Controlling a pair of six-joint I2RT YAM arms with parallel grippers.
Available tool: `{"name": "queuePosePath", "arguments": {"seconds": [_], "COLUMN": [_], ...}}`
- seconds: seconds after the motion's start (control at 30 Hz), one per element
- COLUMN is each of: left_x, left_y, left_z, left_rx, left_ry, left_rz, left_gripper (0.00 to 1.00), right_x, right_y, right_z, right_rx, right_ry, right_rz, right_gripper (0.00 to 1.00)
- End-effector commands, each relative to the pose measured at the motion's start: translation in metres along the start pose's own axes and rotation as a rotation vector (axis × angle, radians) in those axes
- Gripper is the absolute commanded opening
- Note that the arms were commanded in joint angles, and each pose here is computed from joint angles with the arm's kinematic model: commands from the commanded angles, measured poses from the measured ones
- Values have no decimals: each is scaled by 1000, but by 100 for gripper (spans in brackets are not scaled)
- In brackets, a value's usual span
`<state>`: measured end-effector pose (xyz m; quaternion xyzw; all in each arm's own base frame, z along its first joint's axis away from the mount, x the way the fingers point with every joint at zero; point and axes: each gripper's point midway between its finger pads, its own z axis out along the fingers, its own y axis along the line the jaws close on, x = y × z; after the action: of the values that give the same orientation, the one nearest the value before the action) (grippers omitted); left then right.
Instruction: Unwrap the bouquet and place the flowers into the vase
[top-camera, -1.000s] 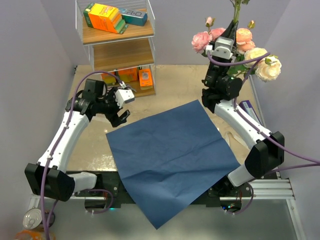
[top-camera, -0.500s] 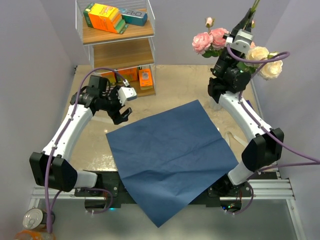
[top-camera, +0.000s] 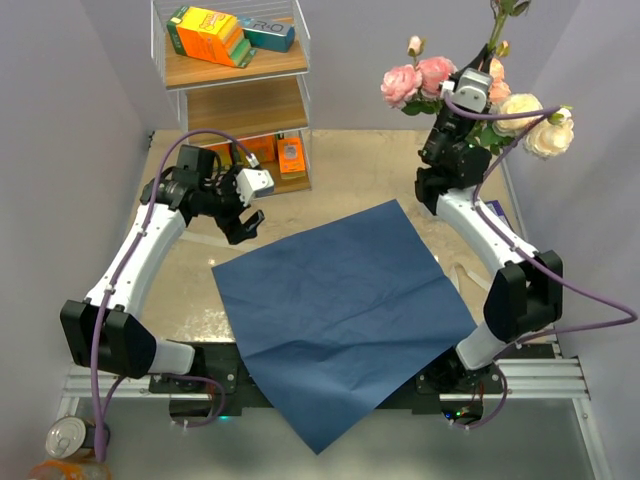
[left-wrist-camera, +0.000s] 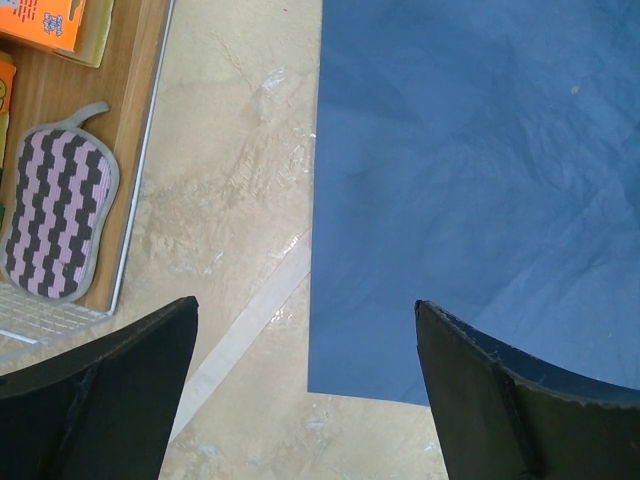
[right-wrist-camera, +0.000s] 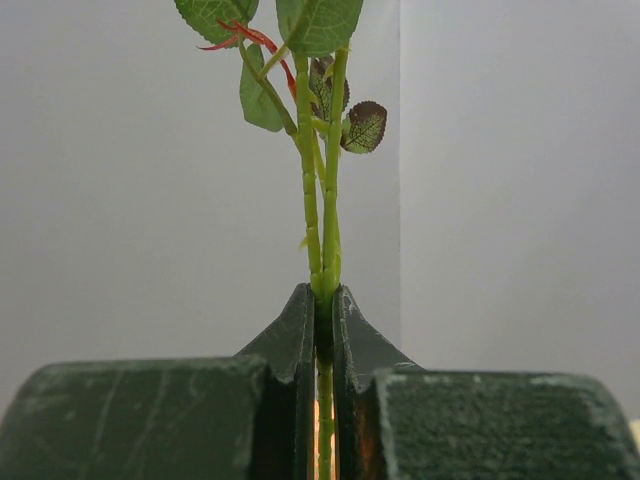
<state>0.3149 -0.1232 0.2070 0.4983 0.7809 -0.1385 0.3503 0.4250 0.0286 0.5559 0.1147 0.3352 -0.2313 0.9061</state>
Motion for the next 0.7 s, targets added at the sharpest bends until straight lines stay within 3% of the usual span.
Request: {"name": "queuePosePath", "arguments": {"seconds": [0.0, 0.27, 0.37, 0.57, 0.67], "left_x": [-10, -24, -29, -39, -43], "left_y": [7, 7, 4, 2, -2], "left_z": [-7, -22, -25, -35, -40], "left_rx": [-22, -44, -38, -54, -55], "left_ry": [-31, -66, -87, -124, -138], "left_rz": [16, 51, 44, 42, 44], "left_gripper": [93, 95, 94, 94, 95], "right_x": [-54, -15, 1, 19, 33], "right_y": [-71, -62, -52, -40, -35], "right_z": [-10, -11, -14, -17, -23], "right_rx": [247, 201, 157, 107, 95], "right_ry": [-149, 188, 288, 340, 375], "right_rz": [189, 169, 116, 18, -29], "right_gripper": [0, 1, 12, 13, 19]}}
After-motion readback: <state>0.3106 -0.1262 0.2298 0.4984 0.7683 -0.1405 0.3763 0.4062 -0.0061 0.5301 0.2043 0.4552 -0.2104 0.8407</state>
